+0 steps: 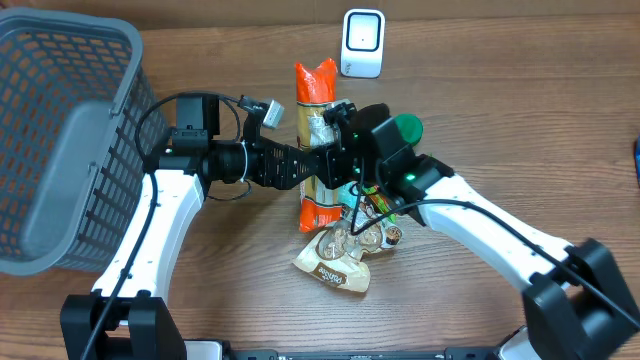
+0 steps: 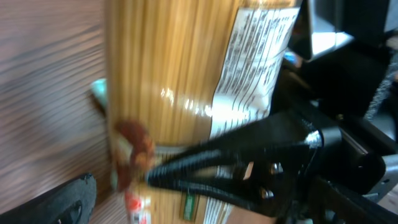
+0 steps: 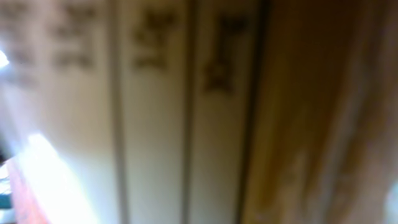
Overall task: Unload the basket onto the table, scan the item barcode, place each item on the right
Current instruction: 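Lower the spaghetti pack down onto the table with both grippers, then open both grippers and withdraw them from the spaghetti pack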
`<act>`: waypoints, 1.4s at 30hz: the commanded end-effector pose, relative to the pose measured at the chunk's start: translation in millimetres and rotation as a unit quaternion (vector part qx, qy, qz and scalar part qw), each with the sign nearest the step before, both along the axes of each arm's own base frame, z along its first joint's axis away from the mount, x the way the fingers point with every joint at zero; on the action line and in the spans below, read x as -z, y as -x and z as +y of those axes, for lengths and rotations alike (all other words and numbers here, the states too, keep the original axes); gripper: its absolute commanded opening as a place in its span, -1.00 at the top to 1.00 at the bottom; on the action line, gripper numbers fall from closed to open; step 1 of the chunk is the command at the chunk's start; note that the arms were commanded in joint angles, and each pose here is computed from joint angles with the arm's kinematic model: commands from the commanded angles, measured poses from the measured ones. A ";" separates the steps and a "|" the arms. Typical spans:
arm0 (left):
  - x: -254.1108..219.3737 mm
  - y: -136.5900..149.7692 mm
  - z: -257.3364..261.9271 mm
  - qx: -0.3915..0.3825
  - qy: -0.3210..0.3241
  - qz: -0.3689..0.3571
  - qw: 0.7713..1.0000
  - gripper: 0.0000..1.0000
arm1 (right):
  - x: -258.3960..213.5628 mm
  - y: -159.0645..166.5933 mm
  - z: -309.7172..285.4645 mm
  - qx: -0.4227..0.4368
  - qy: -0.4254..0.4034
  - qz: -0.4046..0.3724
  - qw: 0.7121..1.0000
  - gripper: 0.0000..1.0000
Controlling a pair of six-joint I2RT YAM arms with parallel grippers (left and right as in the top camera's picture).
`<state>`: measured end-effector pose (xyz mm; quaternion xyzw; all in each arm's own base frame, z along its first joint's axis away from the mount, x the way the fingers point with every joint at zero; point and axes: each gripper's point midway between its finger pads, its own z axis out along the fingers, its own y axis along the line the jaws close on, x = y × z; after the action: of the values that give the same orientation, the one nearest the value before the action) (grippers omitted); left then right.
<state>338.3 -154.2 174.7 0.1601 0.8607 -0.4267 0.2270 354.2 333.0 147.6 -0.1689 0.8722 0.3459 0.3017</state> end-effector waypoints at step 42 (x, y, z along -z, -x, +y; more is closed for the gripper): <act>-47.5 -32.8 83.7 -0.167 -0.193 -0.007 0.967 -1.00 | 62.8 8.1 46.1 -0.010 -0.001 0.045 0.999 0.89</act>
<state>364.9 -86.5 193.6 0.0644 0.9410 -0.2418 0.2277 337.6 372.4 67.8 -0.1523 0.8953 0.3483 0.2322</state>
